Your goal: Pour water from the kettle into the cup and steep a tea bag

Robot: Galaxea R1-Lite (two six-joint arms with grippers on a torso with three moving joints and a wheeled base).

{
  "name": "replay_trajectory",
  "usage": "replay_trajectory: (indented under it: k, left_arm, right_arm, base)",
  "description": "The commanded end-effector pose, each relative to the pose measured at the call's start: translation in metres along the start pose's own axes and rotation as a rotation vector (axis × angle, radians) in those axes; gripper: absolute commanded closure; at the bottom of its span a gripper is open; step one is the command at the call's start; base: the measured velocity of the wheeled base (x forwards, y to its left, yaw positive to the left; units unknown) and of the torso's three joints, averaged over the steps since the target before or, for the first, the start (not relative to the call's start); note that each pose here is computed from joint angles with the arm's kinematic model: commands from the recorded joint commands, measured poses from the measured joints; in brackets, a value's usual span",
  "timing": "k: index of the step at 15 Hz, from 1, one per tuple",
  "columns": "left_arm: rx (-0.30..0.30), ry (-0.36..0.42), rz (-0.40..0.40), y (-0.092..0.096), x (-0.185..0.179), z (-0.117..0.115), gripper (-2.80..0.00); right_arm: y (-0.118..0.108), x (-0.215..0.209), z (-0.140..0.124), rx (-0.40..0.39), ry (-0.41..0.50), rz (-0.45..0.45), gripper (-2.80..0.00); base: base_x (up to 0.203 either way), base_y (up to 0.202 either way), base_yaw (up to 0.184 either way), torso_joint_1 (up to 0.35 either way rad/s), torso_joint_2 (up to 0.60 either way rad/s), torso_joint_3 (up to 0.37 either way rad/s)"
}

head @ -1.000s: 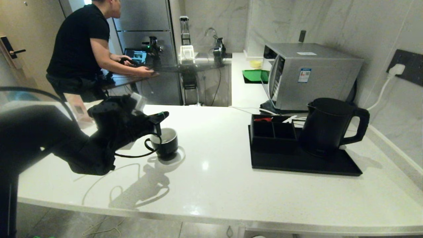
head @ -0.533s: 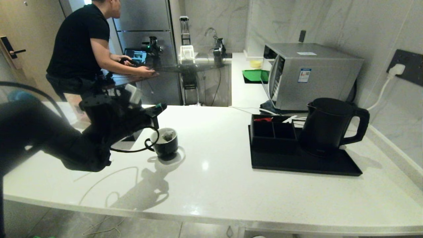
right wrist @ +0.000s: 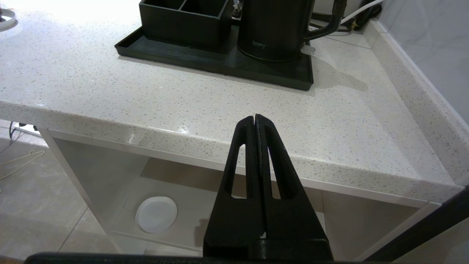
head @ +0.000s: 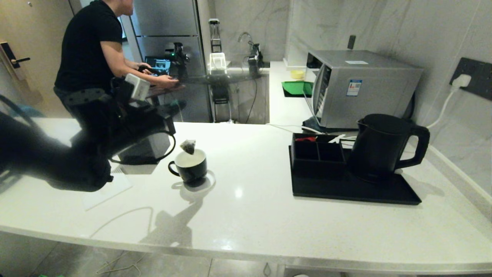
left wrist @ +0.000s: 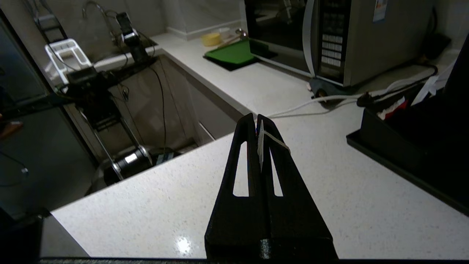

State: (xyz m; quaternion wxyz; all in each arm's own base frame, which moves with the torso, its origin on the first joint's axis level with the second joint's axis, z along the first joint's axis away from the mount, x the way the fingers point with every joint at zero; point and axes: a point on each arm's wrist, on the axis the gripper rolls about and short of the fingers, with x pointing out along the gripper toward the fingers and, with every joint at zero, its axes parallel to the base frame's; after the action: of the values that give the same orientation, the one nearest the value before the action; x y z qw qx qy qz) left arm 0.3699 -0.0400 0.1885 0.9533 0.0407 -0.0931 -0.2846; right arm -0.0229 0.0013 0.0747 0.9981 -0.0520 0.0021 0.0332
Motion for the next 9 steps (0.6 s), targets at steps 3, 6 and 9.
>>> replay_trajectory:
  k: [3,6,9]
  left_arm:
    - [0.054,-0.083,0.031,0.003,-0.018,0.042,0.0]
    - [0.082,-0.1,0.088,0.017,-0.035,0.061,0.0]
    - [0.106,-0.116,0.146,0.031,-0.05,0.078,0.0]
  right_arm:
    - [0.0,0.0,0.0,-0.001,0.0,0.0,0.0]
    - [0.0,0.0,0.0,-0.001,0.0,0.001,0.0]
    - [0.0,0.0,0.0,-0.002,0.0,0.001,0.0]
  base:
    - [0.0,0.0,0.0,0.0,0.0,0.0]
    - [0.0,0.0,0.0,0.0,0.0,0.0]
    - [0.0,0.0,0.0,0.0,0.0,0.0]
